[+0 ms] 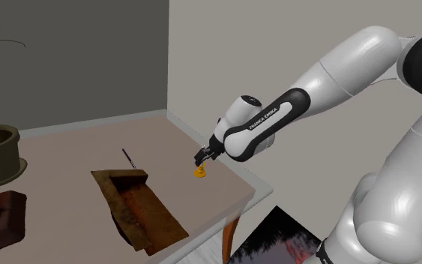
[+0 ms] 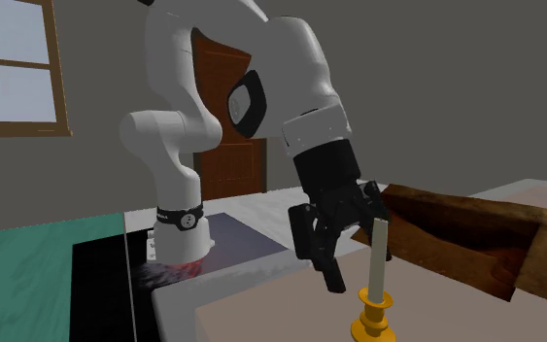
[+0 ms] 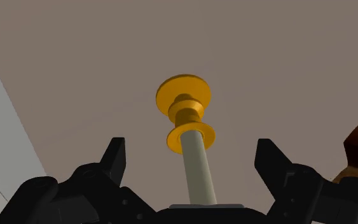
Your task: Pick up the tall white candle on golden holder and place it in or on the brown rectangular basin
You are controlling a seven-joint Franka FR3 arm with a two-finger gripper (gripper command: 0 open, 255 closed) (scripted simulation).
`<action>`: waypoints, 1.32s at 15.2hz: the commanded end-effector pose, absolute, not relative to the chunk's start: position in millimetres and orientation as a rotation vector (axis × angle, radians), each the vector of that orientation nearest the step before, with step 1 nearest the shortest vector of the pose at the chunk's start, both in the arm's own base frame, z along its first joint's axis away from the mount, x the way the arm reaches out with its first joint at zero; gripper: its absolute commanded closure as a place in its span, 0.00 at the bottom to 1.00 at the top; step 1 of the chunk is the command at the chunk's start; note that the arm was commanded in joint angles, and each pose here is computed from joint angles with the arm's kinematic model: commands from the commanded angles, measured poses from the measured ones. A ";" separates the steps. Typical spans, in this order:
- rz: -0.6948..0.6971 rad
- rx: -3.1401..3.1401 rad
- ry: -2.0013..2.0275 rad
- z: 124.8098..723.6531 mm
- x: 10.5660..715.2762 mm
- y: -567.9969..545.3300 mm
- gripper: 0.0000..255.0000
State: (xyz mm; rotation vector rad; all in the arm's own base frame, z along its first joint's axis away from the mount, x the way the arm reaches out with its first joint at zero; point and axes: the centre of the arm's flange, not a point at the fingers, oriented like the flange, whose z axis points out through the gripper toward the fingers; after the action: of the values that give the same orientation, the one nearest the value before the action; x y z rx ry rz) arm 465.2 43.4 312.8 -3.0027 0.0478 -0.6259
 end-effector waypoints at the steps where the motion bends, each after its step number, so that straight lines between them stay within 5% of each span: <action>1: -0.628 -3.003 0.048 302.9 469.2 43.7 0.00; 11: -0.628 -3.003 0.048 290.5 474.7 44.6 0.00; 12: -0.628 -3.003 0.048 290.5 474.7 44.6 1.00; 20: -0.628 -3.003 0.048 290.6 474.6 44.6 1.00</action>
State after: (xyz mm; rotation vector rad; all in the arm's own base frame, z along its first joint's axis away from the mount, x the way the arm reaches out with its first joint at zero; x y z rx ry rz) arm 474.7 44.5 290.6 -3.0025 0.0481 -0.6283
